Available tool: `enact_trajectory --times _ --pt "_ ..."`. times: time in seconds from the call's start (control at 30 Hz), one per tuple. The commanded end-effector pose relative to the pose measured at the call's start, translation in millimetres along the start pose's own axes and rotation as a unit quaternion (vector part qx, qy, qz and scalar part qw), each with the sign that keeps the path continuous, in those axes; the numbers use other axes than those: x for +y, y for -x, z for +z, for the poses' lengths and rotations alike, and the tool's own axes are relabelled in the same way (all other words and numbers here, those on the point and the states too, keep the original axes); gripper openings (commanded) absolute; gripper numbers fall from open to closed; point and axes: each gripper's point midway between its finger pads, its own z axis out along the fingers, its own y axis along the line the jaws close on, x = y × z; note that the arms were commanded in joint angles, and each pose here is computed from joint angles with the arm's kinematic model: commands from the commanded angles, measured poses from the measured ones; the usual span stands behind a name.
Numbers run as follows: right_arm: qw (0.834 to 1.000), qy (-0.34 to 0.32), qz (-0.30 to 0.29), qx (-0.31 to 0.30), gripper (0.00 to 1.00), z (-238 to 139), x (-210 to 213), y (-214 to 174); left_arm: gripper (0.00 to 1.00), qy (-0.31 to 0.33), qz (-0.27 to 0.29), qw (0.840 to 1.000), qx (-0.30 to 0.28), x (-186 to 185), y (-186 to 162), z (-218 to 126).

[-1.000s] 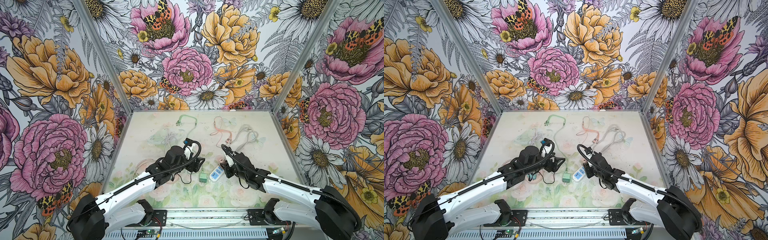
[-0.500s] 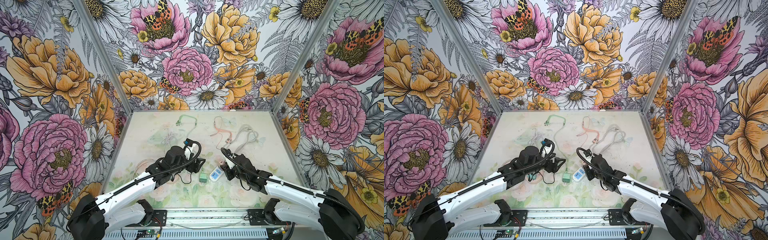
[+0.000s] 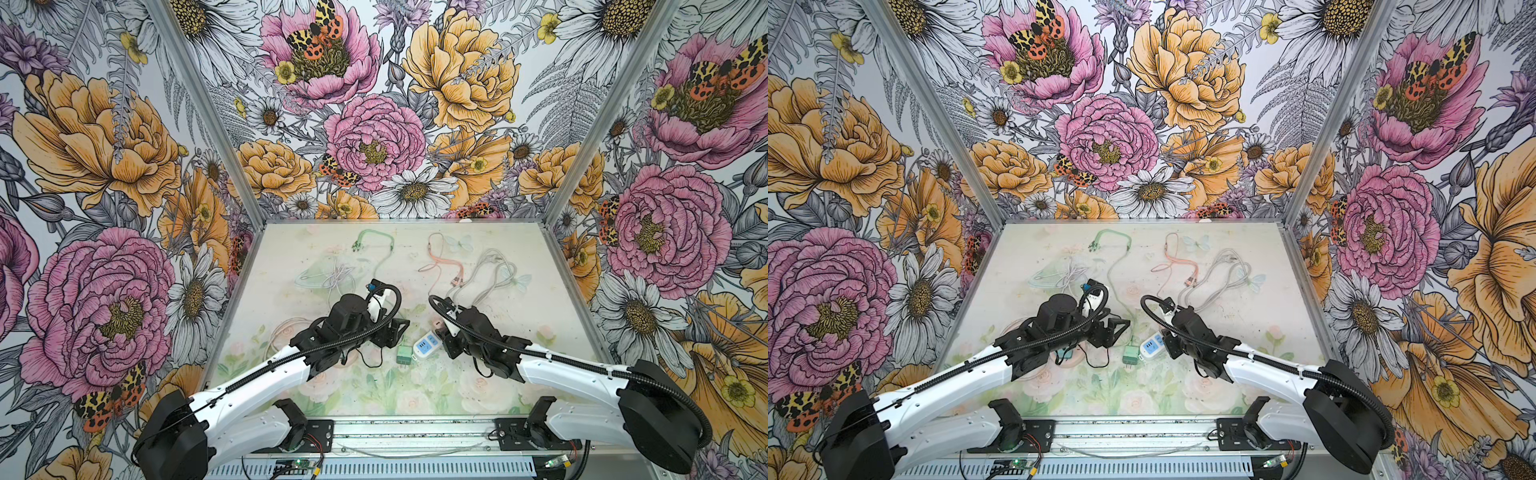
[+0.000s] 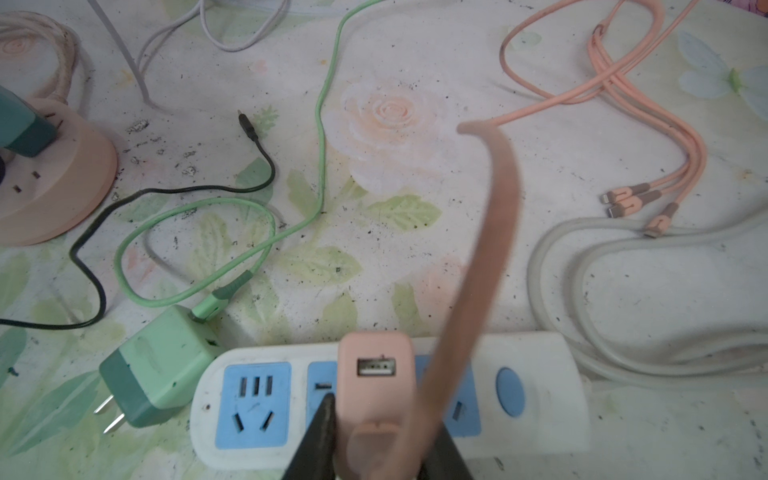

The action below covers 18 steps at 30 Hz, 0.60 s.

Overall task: Insert the plug
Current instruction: 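Press the pink charger down into the socket with the right gripper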

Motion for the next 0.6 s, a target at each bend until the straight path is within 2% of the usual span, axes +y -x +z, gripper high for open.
enact_trajectory --times 0.0,0.13,0.37,0.57 --pt "0.999 -0.013 -0.009 0.033 0.00 3 3 -20 0.85 -0.006 -0.006 1.000 -0.006 -2 0 -2" --pt "0.999 -0.026 -0.012 0.043 0.00 6 11 -32 0.85 -0.009 -0.005 1.000 -0.006 -5 1 -2" --pt "0.999 -0.033 0.020 0.013 0.00 6 10 -37 0.85 -0.012 -0.005 1.000 -0.005 -7 1 -3" --pt "0.998 -0.040 0.031 0.041 0.00 9 5 -62 0.85 -0.008 -0.009 1.000 0.001 -8 -2 0"
